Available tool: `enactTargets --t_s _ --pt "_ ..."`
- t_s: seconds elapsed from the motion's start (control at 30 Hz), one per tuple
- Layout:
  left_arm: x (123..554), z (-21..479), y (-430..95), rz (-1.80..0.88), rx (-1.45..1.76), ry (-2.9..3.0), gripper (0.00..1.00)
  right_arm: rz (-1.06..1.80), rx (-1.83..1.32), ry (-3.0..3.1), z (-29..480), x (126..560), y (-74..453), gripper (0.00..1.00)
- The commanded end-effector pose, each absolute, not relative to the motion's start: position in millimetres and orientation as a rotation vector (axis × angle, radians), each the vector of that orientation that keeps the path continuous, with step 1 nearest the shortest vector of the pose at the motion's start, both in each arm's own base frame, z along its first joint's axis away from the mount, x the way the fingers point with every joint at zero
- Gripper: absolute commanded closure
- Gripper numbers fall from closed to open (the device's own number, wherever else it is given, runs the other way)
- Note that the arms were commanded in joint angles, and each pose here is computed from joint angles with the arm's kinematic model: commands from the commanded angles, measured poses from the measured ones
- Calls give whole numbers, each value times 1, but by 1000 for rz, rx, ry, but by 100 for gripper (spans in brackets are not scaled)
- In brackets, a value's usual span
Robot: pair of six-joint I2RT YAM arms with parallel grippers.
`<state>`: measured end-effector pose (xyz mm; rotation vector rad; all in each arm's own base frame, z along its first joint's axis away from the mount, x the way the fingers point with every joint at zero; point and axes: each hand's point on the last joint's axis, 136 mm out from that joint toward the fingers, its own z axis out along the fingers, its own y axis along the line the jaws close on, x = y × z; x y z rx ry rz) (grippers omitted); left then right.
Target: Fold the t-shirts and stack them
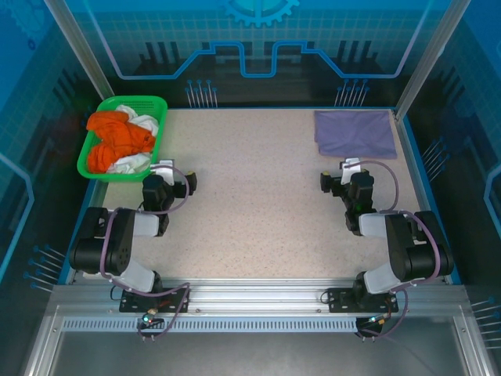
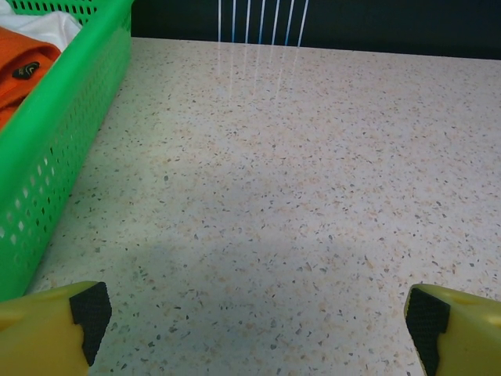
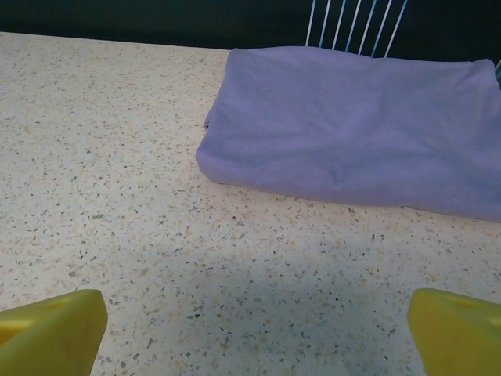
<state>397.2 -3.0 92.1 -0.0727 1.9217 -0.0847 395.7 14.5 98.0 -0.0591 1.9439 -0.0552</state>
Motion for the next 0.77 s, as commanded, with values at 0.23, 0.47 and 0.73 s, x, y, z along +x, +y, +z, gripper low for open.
enactTargets --t_s 0.23,0.47,0.73 --pt "398 94 -4 -101 -71 1917 1 -61 -59 1956 95 396 15 0" --pt "398 93 -4 -101 -70 1919 1 -56 -57 1956 96 397 15 0" --pt "398 94 -4 -101 -69 1917 1 -51 -58 1957 95 396 15 0"
